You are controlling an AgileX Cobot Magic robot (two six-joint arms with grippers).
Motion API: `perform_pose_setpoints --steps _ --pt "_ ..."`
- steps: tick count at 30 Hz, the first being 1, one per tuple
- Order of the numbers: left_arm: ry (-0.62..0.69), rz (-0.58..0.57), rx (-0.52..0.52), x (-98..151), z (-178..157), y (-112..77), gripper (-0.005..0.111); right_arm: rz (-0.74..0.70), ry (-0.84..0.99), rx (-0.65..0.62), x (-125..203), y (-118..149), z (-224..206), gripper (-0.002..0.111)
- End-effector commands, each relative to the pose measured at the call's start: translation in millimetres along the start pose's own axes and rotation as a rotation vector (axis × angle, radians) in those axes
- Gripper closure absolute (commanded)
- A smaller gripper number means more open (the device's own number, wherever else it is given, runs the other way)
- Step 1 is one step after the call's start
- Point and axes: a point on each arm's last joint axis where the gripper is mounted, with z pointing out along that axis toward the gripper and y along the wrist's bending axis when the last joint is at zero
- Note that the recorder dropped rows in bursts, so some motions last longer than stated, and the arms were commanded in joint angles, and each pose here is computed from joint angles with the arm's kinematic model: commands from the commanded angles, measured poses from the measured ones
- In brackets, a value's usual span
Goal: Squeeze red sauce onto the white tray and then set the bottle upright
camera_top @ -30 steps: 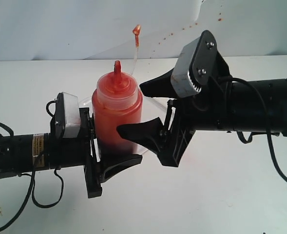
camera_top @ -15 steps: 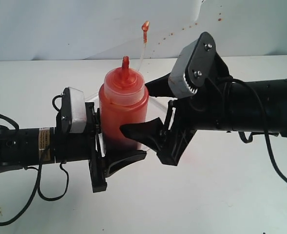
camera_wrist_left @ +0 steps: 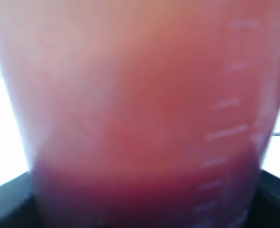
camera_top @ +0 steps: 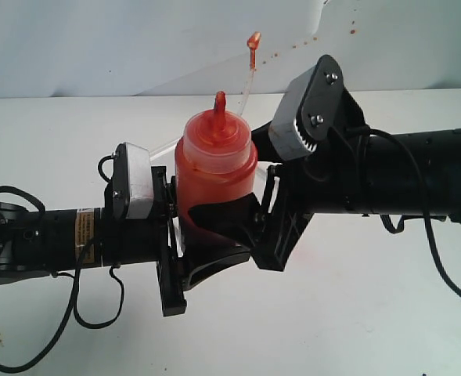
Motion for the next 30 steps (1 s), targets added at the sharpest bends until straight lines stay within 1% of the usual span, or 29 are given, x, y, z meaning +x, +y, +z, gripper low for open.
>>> perform_pose_setpoints --steps 1,26,30 --pt "-0.078 0.064 0.079 -10.7 2.4 -8.8 0.107 0.038 0.011 0.060 1.6 -7.6 0.2 0.027" --pt "-0.076 0.063 0.083 -10.6 2.4 -9.2 0.107 0.018 0.014 0.064 1.8 -8.0 0.2 0.028" --pt "-0.076 0.063 0.083 -10.6 2.4 -9.2 0.107 0.034 0.036 0.054 8.8 -9.6 6.3 0.028"
